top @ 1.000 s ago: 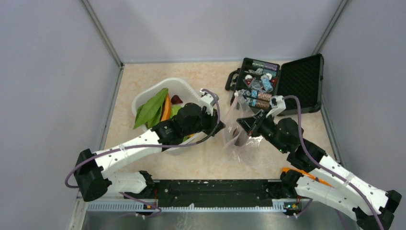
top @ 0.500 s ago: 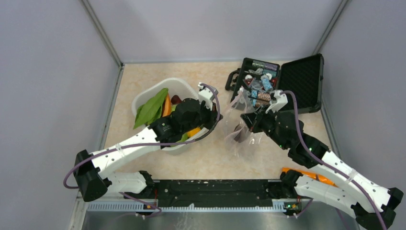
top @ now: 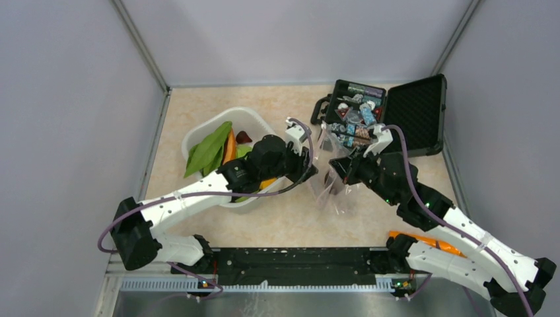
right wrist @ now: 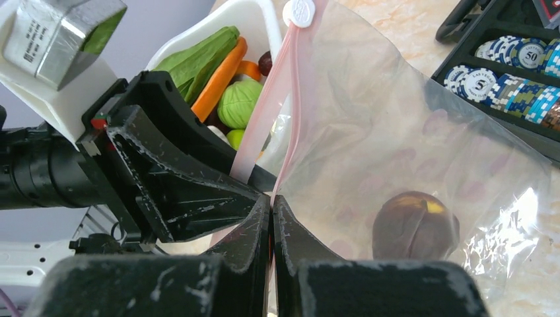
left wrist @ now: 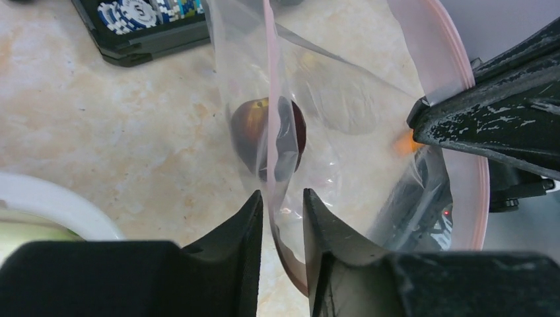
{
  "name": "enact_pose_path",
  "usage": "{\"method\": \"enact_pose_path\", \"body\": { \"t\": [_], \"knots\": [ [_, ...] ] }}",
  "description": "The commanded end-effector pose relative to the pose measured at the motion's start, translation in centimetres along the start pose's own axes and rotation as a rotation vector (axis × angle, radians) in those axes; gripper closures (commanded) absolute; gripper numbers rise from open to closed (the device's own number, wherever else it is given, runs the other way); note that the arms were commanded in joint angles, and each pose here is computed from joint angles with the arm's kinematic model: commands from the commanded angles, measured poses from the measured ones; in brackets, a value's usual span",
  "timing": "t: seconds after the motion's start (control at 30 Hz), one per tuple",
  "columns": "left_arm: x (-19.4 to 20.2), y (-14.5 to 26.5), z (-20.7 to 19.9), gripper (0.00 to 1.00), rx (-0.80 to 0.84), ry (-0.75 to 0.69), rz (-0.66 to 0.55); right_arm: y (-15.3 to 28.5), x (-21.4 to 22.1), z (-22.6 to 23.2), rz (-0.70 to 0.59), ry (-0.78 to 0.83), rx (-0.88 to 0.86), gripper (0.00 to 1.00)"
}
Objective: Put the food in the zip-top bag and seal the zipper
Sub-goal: Adjust the zipper food storage bag at the center of the board.
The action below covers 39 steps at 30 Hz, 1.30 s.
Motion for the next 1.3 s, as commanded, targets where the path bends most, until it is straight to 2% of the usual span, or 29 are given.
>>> {"method": "enact_pose_path", "body": {
  "t": [0.0,0.17,0.23,0.3,0.47,0.57,0.63,0.73,0.8,0.87,0.97,1.03,1.1,1.17,1.27],
  "knots": [
    [-2.1,0.3,-1.1,0.75,0.061,0.005,-0.059,0.0,-0.8,0.4,-0.035,-0.005,-0.018,1.0],
    [-3.2,1.7,-0.6,0.88,-0.027,-0.025,-0.117,-0.4,-0.4,-0.4,0.0,0.023,0.066,1.0],
    [-4.3,2.3,-0.4,0.95,-0.084,-0.047,-0.154,-0.3,-1.2,-0.2,-0.001,0.056,0.08,1.0],
    [-5.7,2.6,-1.1,1.0,-0.07,-0.073,-0.173,0.4,-2.9,0.1,-0.045,0.087,0.092,1.0],
    [-10.3,3.4,-4.8,1.0,0.121,-0.113,-0.176,3.9,-7.8,-0.4,-0.202,0.133,0.235,1.0],
    [-10.7,2.8,-4.7,1.0,0.096,-0.106,-0.179,5.2,-7.8,-1.1,-0.199,0.145,0.275,1.0],
    [-10.9,2.8,-5.1,1.0,0.113,-0.088,-0.168,6.6,-8.3,-1.3,-0.218,0.093,0.296,1.0],
    [-11.3,2.9,-5.2,1.0,0.104,-0.082,-0.19,8.0,-8.3,-1.3,-0.291,0.085,0.204,1.0],
    [-12.2,3.4,-5.8,1.0,0.128,-0.076,-0.17,8.2,-8.5,-0.8,-0.261,0.088,0.175,1.0],
    [-13.4,4.8,-7.6,1.0,0.221,-0.079,-0.162,9.1,-10.1,1.2,-0.231,0.068,0.05,1.0],
    [-13.1,4.3,-6.8,1.0,0.167,-0.089,-0.216,8.1,-9.2,2.2,-0.188,0.098,-0.066,1.0],
    [-11.6,2.6,-5.1,1.0,0.111,-0.058,-0.141,6.0,-7.4,0.8,-0.134,0.099,0.066,1.0],
    [-11.0,1.8,-5.0,1.0,0.133,-0.045,-0.093,5.0,-6.3,0.2,-0.078,0.087,0.134,1.0],
    [-9.8,1.4,-4.9,1.0,0.163,-0.024,-0.073,4.8,-6.2,0.1,-0.088,0.078,0.147,1.0],
    [-8.1,1.1,-3.5,1.0,0.087,-0.01,-0.059,4.8,-6.3,-0.3,-0.12,0.075,0.18,1.0]
  ]
}}
Point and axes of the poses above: each gripper's point midway between its finger pads, its own y axis back along the fingers, its own z axis along the line the jaws close on, x = y × z, the point moved 9 cm from there along y, back along the fingers, and after that the axes turned 3 degrees about y, right-handed, at the moved point
